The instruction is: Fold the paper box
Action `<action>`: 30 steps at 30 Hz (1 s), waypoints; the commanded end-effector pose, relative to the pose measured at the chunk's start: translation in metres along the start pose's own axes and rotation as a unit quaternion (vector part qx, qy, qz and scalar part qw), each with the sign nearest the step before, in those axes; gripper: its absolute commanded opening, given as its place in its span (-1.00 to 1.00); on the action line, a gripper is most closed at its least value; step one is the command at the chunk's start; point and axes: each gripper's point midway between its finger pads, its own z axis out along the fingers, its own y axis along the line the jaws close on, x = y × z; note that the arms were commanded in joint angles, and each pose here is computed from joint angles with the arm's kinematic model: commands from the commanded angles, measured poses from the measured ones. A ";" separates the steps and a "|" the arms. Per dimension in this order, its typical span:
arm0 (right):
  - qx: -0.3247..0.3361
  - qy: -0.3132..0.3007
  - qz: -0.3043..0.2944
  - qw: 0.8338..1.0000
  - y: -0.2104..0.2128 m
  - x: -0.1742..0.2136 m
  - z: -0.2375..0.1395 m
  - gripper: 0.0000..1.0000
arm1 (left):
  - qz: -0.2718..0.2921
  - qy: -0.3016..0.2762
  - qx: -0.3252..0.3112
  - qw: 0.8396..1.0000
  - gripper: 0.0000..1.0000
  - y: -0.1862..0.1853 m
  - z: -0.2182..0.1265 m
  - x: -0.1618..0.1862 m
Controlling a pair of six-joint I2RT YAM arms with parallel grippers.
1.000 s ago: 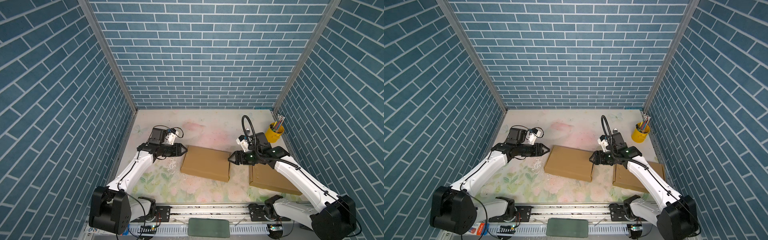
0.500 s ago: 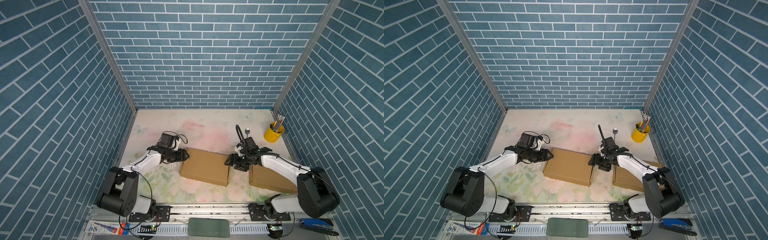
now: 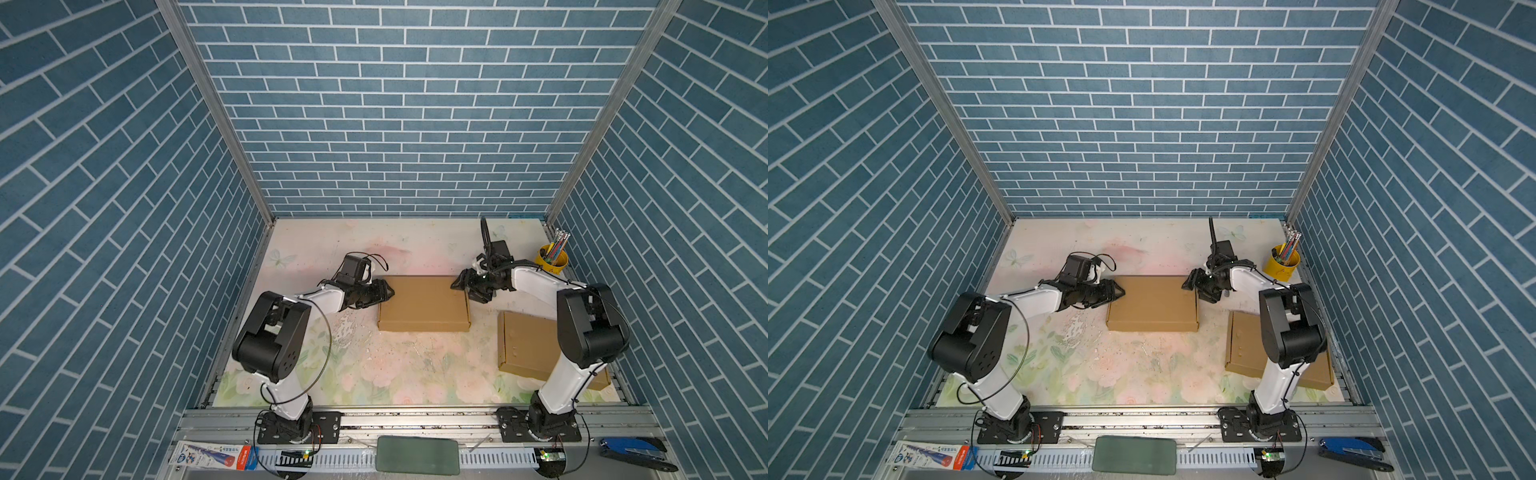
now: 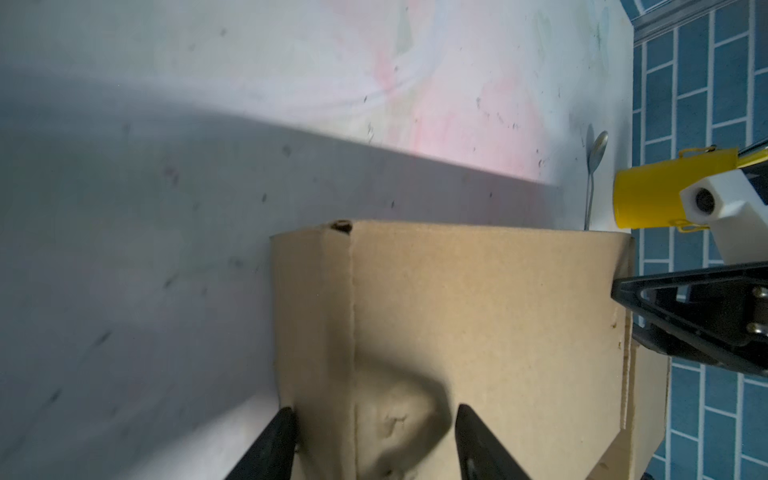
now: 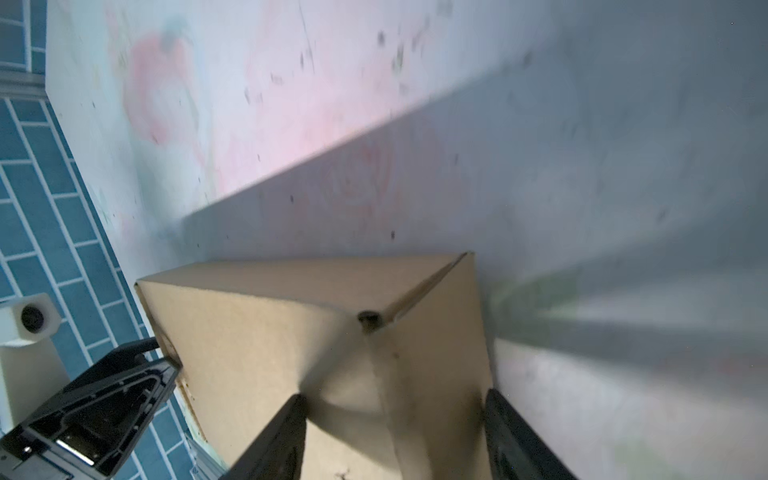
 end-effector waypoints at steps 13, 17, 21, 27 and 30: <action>0.209 -0.112 -0.163 0.958 -0.025 -0.066 -0.089 0.68 | 0.080 -0.070 -0.092 0.990 0.49 -0.001 -0.043 -0.054; 0.203 -0.272 -0.223 0.914 -0.011 -0.070 -0.148 0.62 | 0.173 -0.172 -0.153 0.958 0.53 -0.011 -0.117 -0.072; 0.264 -0.420 -0.225 0.838 -0.048 -0.069 -0.200 0.62 | 0.293 -0.324 -0.252 0.864 0.62 -0.002 -0.186 -0.079; 0.355 -0.482 -0.124 0.791 -0.143 -0.058 -0.236 0.61 | 0.252 -0.406 -0.419 0.772 0.76 0.077 -0.237 -0.062; 0.355 -0.488 -0.119 0.788 -0.163 -0.057 -0.225 0.59 | 0.241 -0.383 -0.445 0.773 0.80 0.111 -0.223 -0.052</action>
